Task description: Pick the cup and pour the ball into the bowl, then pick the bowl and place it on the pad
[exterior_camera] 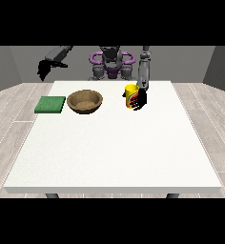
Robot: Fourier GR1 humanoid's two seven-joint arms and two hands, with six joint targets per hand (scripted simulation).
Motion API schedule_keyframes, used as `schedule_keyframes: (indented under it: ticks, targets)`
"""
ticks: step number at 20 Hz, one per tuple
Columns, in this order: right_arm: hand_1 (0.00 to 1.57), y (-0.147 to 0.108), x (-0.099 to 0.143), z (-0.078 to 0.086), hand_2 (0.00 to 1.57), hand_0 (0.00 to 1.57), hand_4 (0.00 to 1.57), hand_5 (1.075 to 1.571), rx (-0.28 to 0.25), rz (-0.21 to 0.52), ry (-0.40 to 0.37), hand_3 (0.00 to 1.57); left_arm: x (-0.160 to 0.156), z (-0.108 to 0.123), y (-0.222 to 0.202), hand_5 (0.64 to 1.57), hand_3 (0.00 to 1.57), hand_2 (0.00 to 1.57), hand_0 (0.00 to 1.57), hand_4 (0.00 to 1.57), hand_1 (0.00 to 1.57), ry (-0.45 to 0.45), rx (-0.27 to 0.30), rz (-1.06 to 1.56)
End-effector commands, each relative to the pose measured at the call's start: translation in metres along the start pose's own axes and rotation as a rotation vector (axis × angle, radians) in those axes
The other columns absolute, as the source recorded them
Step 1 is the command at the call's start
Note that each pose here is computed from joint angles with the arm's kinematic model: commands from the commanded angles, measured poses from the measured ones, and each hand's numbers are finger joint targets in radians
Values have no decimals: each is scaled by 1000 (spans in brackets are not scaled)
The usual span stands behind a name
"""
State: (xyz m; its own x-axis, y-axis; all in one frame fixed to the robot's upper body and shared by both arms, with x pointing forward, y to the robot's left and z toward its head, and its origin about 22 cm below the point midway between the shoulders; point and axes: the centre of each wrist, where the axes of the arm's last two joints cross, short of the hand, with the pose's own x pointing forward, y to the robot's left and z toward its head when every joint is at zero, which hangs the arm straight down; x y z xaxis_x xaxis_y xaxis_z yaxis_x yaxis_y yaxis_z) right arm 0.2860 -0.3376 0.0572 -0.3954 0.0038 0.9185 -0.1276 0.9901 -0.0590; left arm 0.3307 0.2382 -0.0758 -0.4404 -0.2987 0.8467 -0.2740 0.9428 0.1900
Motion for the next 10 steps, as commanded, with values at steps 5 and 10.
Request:
schedule_keyframes:
  ticks: [5,10]
  targets:
    - [0,-17,1,7,0,0,0,1570,-8,4,34,0,-8,22,-11,1245,1571,1571,1327,1500,1327,43,-28,-135]
    - [0,-23,-25,30,0,0,0,1569,-41,-19,252,0,0,-24,34,1341,1571,1571,1381,1571,1381,134,-106,-441]
